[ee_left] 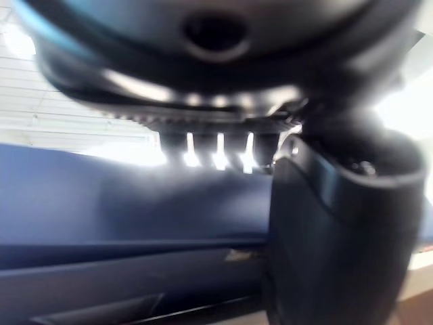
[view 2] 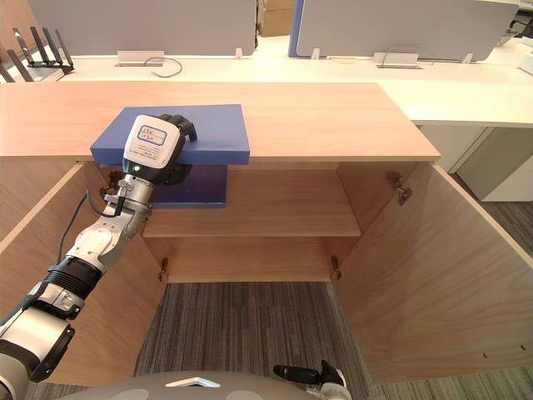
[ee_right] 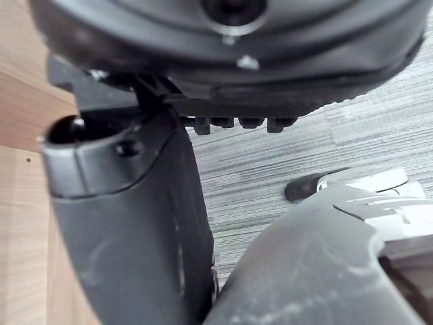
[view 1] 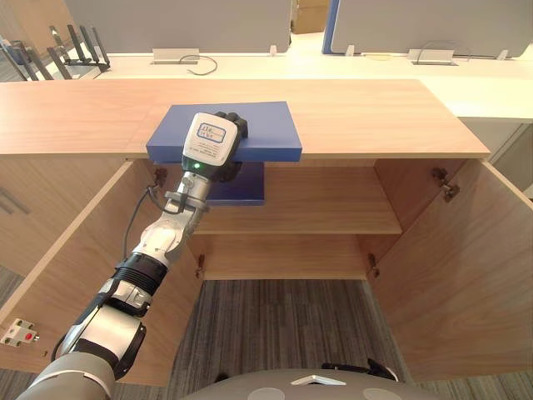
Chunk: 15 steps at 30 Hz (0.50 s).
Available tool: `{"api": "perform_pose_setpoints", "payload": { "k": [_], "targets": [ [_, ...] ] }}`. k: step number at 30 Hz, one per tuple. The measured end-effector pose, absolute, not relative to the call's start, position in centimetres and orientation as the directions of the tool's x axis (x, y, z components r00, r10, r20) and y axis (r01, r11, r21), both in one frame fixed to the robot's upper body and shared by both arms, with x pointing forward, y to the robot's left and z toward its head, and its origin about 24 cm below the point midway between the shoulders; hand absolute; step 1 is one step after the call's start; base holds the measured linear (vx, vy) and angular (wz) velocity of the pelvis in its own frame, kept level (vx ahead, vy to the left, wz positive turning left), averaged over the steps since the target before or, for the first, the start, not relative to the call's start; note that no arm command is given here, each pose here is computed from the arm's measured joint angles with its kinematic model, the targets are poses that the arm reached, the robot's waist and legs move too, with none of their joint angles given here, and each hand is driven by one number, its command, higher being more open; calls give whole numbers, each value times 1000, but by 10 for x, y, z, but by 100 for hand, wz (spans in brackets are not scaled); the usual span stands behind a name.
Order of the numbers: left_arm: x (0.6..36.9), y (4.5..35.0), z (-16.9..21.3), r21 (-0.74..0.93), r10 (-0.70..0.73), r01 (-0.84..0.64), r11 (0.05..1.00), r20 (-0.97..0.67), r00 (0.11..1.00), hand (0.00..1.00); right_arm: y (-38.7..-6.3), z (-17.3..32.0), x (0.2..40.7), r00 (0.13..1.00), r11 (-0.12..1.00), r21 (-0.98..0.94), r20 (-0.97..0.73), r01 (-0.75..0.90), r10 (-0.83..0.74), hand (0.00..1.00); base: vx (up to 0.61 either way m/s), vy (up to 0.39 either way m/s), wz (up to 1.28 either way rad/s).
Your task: Walk over to the cabinet, pick up the folder, carry it to the office cabinet, place the folder inside the office cabinet, then close the office cabinet door
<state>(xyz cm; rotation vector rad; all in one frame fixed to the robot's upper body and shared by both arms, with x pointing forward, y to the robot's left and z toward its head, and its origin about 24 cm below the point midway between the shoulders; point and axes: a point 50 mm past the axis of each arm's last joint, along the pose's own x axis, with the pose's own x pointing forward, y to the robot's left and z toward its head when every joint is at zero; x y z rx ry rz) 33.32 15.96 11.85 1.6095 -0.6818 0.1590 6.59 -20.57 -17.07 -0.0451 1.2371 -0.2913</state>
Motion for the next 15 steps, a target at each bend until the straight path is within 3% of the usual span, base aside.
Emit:
{"api": "perform_pose_setpoints", "payload": {
  "k": [9,15],
  "targets": [
    [316,152,126,837,-344,-543,71,532,774,0,-206,-171,66,295,962,-194,-923,193,-245,100,0,0,0],
    [309,153,137,805,-289,-562,187,592,752,0,-206,-171,65,291,962,-195,-925,193,-246,100,0,0,-1]
  ]
}}
